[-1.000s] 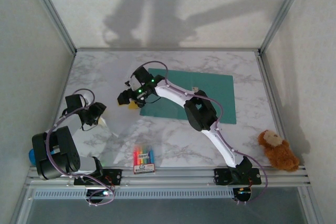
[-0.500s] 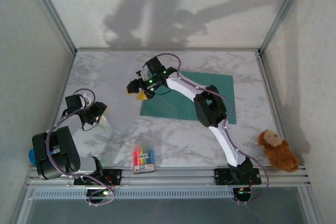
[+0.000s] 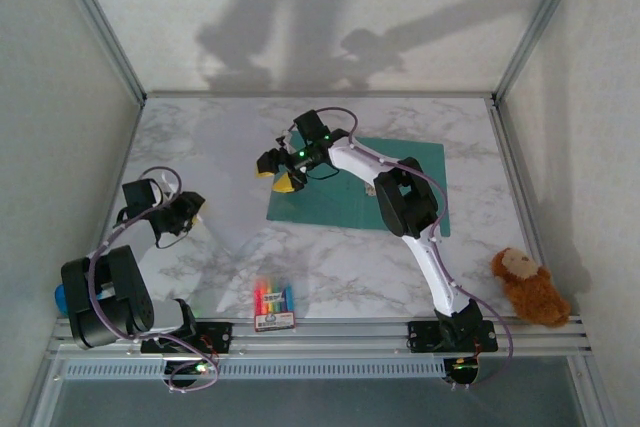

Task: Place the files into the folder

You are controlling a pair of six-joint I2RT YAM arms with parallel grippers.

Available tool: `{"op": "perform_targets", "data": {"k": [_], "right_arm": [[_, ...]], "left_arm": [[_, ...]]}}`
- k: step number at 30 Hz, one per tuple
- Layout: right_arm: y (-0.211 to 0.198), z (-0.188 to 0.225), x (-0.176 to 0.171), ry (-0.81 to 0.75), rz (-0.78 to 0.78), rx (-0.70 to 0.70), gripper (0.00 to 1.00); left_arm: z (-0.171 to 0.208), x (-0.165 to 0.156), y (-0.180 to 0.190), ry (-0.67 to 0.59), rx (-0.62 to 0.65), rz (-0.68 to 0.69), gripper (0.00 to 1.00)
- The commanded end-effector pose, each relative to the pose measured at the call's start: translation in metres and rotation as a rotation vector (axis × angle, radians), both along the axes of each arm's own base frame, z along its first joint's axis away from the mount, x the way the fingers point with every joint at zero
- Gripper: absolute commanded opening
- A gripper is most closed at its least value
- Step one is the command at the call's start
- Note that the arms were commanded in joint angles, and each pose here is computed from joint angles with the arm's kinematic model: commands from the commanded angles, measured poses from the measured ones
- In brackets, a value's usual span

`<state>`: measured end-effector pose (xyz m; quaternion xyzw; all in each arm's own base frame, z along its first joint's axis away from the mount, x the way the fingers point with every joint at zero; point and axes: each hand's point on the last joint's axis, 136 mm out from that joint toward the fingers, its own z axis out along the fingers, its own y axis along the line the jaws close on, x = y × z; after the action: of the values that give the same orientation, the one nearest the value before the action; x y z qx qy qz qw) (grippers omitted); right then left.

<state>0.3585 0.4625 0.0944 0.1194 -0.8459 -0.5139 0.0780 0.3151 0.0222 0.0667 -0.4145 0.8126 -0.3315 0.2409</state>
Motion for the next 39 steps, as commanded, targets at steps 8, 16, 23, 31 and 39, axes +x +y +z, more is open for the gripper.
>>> {"op": "perform_targets", "data": {"k": [8,16,23,31,39], "right_arm": [[0.006,0.036,-0.003,-0.005,0.018,0.079,0.83],[0.004,0.047,-0.001,0.026,0.014,0.117,0.84],[-0.007,0.055,0.003,0.054,-0.004,0.148,0.84],[-0.018,0.062,0.01,0.063,-0.026,0.173,0.84],[-0.028,0.069,0.012,0.077,-0.038,0.203,0.85]], "left_arm": [[0.043,0.002,0.015,-0.078,-0.005,0.003,0.35],[0.057,0.001,0.01,-0.107,-0.03,-0.023,0.35],[0.071,0.001,0.003,-0.136,-0.062,-0.056,0.34],[0.092,0.0,-0.002,-0.167,-0.069,-0.088,0.33],[0.107,-0.005,-0.012,-0.194,-0.093,-0.13,0.33]]}}
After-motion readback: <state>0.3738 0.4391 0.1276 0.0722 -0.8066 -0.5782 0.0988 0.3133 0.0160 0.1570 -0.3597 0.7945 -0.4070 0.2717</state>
